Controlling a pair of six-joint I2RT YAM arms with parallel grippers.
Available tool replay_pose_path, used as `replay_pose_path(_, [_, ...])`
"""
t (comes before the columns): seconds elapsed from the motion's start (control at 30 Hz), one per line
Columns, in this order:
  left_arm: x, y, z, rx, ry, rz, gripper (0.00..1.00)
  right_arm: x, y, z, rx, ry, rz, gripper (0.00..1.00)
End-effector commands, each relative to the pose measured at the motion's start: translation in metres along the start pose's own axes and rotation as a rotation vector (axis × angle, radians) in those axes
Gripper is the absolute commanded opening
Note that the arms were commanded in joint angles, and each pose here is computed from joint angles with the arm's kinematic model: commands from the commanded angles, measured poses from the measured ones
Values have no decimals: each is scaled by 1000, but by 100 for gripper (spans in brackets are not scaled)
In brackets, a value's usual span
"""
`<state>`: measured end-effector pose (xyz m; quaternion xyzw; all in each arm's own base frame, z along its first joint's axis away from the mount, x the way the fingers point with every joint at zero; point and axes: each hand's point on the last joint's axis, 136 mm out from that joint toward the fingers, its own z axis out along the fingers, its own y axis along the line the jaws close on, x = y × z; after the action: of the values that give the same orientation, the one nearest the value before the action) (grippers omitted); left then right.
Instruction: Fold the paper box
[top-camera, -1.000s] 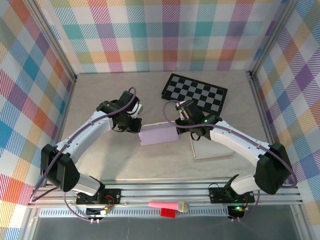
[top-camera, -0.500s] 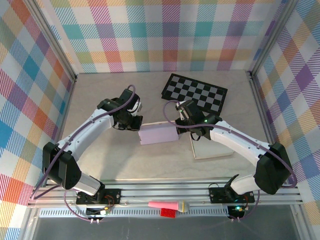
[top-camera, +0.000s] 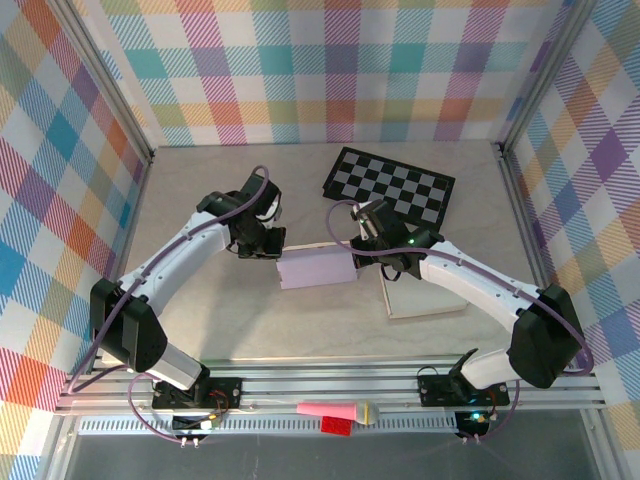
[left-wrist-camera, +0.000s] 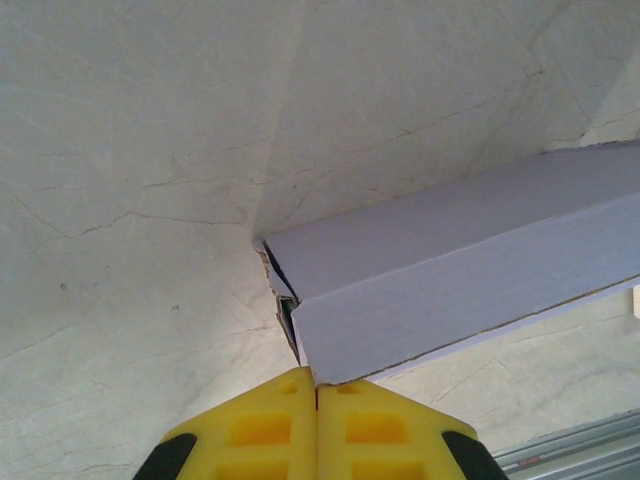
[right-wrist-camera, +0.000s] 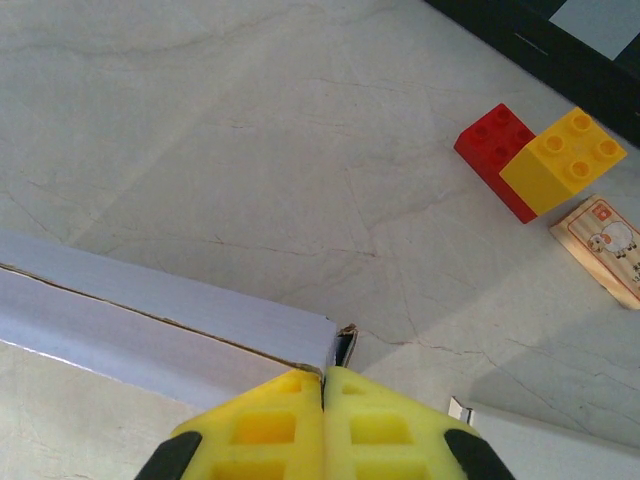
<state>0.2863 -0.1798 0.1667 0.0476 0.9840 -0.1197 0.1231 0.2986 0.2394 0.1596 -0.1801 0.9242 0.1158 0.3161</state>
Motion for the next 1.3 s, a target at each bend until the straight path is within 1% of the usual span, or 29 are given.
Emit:
replay_pose_path(0.0, [0,-11,-1,52,28,-37,0,12,8,4,-28,63,-10,0])
replay_pose_path(0.33, [2,-12,-2,54,73,-79,0,13,7,3,-26,65,-14,0])
replay_pose_path(0.57, [3,-10,3,56,70,-71,0,14,8,5,-30,68,-11,0])
replay_pose_path(0.93, [14,-1,13,62,19,-43,0,22,10,8,-57,47,-19,0])
replay_pose_path(1.07, [21,1,16,66,18,-31,0,24,10,7,-64,45,-14,0])
replay_pose_path(1.27, [28,6,18,39,-6,-10,0,27,12,0,-77,69,37,0])
